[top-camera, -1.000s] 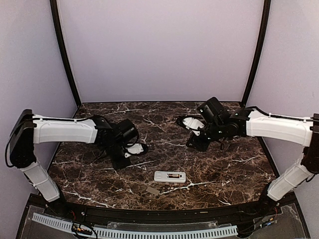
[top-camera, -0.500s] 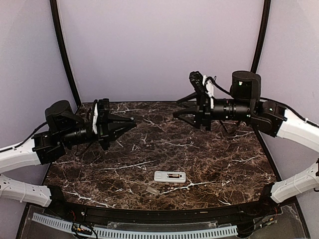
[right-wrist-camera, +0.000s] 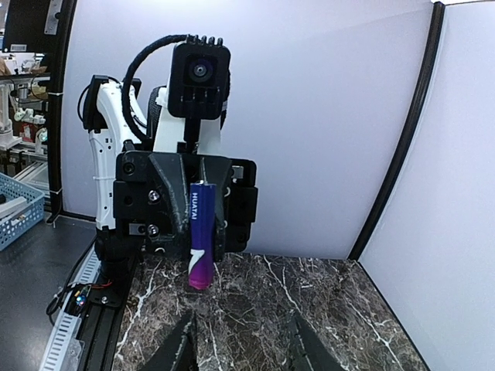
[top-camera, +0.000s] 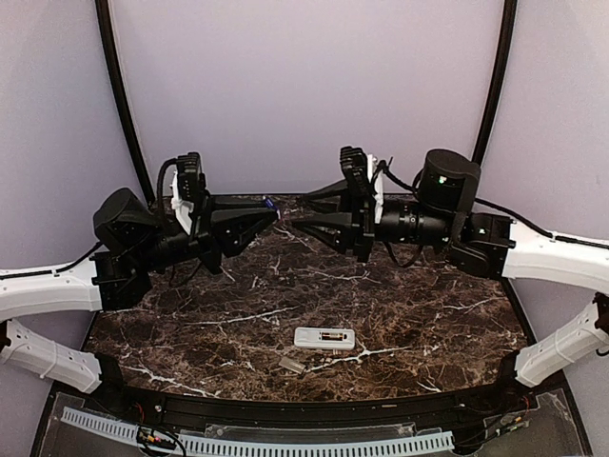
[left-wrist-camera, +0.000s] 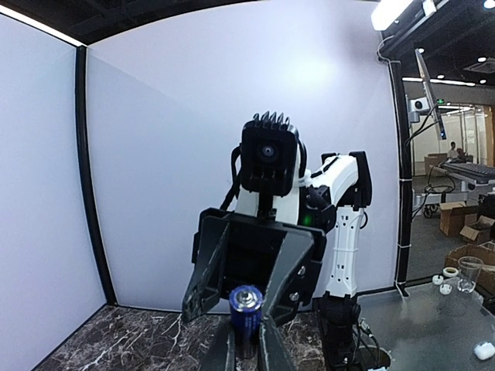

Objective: Load the batteries into the remote control
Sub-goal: Pass from the left arm to the right

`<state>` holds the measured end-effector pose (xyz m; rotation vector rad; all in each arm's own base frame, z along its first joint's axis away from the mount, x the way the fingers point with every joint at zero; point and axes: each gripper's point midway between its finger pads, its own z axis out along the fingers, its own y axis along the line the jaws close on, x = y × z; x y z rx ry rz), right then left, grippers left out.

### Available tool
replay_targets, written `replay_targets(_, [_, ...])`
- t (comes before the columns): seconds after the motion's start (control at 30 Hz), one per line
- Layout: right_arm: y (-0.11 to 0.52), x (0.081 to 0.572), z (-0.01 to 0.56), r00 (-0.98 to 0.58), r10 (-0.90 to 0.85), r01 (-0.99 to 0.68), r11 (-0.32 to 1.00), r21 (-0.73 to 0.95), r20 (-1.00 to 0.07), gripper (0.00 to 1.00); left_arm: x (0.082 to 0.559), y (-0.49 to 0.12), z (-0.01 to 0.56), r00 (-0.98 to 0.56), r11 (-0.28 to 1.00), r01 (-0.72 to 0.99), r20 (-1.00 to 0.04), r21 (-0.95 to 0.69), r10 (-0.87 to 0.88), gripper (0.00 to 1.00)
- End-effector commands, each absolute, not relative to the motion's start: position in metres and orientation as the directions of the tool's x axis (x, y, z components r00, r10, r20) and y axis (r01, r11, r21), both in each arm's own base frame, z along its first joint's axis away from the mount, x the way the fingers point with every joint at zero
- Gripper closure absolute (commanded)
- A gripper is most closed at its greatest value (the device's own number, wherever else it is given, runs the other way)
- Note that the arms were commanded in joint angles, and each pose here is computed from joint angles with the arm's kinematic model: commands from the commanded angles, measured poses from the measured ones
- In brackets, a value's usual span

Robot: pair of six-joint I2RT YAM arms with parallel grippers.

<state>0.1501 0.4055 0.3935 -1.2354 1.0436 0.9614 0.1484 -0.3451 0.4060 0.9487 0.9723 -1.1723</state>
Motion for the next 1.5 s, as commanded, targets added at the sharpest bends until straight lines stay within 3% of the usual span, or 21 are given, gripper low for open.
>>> replay_targets(0.0, [0.415,0.151,0.407,0.316,0.071,-0.944,0.126,-0.306,-0.946,0.66,0.135,-0.342,0.433,0.082,0.069,0.996,-0.917,0.06,-0.39,1.0])
replay_targets(0.27, [0.408,0.142,0.395,0.317,-0.027,-0.945,0.08,-0.318,-0.948,0.63,0.13,-0.342,0.432,0.129,0.072,0.991,-0.931,0.111,-0.342,1.0])
replay_targets(0.4, [0.394,0.151,0.384,0.237,-0.209,-0.959,0.105,-0.263,-0.949,0.59,0.15,-0.347,0.423,0.208,0.207,0.964,-0.96,0.168,-0.187,1.0])
replay_targets(0.5, [0.387,0.176,0.388,0.079,-0.255,-0.953,0.264,-0.148,-0.964,0.56,0.176,-0.348,0.397,0.256,0.354,0.904,-0.967,0.241,0.005,1.0])
replay_targets(0.57, [0.39,0.201,0.392,-0.075,-0.243,-0.908,0.417,-0.034,-0.967,0.58,0.184,-0.351,0.391,0.292,0.395,0.868,-0.953,0.301,0.083,1.0])
replay_targets(0.67, [0.396,0.212,0.402,-0.209,-0.184,-0.854,0.514,0.087,-0.96,0.61,0.19,-0.351,0.389,0.298,0.429,0.846,-0.948,0.318,0.113,1.0])
replay_targets(1.1, [0.412,0.211,0.412,-0.249,-0.078,-0.796,0.584,0.158,-0.965,0.63,0.22,-0.356,0.374,0.108,0.543,0.821,-0.982,0.175,0.153,1.0])
replay_targets(1.47, [0.426,0.215,0.383,-0.284,-0.13,-0.796,0.585,0.158,-0.95,0.7,0.225,-0.359,0.366,0.081,0.552,0.816,-0.98,0.171,0.184,1.0])
